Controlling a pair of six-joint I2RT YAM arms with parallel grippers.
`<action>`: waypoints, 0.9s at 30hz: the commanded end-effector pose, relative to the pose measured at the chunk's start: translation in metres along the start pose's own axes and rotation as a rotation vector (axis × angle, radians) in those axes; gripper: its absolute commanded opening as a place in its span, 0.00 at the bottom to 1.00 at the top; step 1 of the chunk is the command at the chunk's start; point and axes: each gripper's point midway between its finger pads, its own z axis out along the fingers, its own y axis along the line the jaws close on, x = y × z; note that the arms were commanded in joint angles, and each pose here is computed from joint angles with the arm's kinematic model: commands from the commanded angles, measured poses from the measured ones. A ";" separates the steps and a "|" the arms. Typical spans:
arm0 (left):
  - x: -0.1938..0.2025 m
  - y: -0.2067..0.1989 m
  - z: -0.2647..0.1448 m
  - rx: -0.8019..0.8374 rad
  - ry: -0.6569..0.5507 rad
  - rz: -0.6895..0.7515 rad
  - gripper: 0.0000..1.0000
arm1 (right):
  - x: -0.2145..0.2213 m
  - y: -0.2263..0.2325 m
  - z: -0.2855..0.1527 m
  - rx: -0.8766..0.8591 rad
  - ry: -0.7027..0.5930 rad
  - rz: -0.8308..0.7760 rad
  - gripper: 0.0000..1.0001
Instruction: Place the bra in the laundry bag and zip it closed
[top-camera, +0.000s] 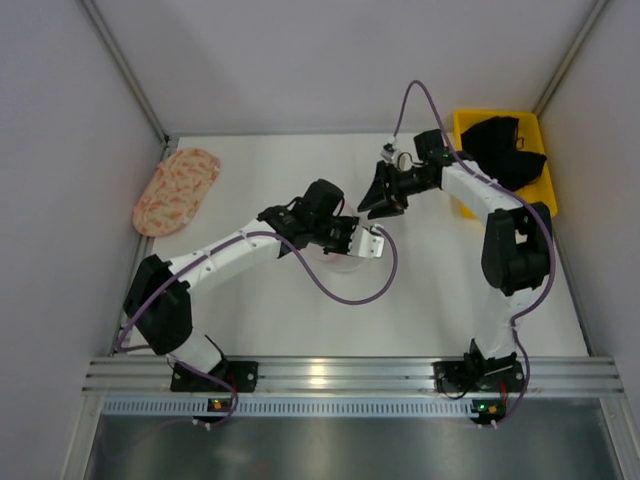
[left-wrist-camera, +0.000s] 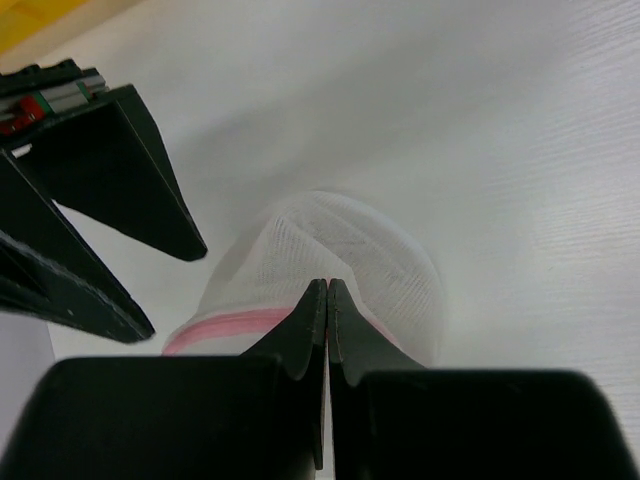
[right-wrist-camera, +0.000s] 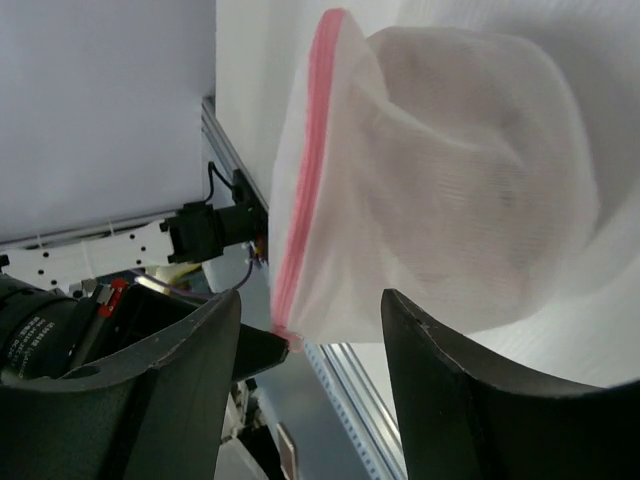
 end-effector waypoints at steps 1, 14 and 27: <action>-0.012 0.014 -0.004 -0.015 -0.040 0.030 0.00 | 0.022 0.035 0.015 -0.052 0.067 -0.098 0.59; -0.010 0.007 -0.013 -0.014 -0.051 0.022 0.00 | 0.030 0.034 0.049 -0.052 0.120 -0.057 0.00; -0.004 -0.055 -0.035 0.112 -0.077 0.003 0.00 | -0.048 0.025 0.035 -0.094 -0.019 -0.133 0.00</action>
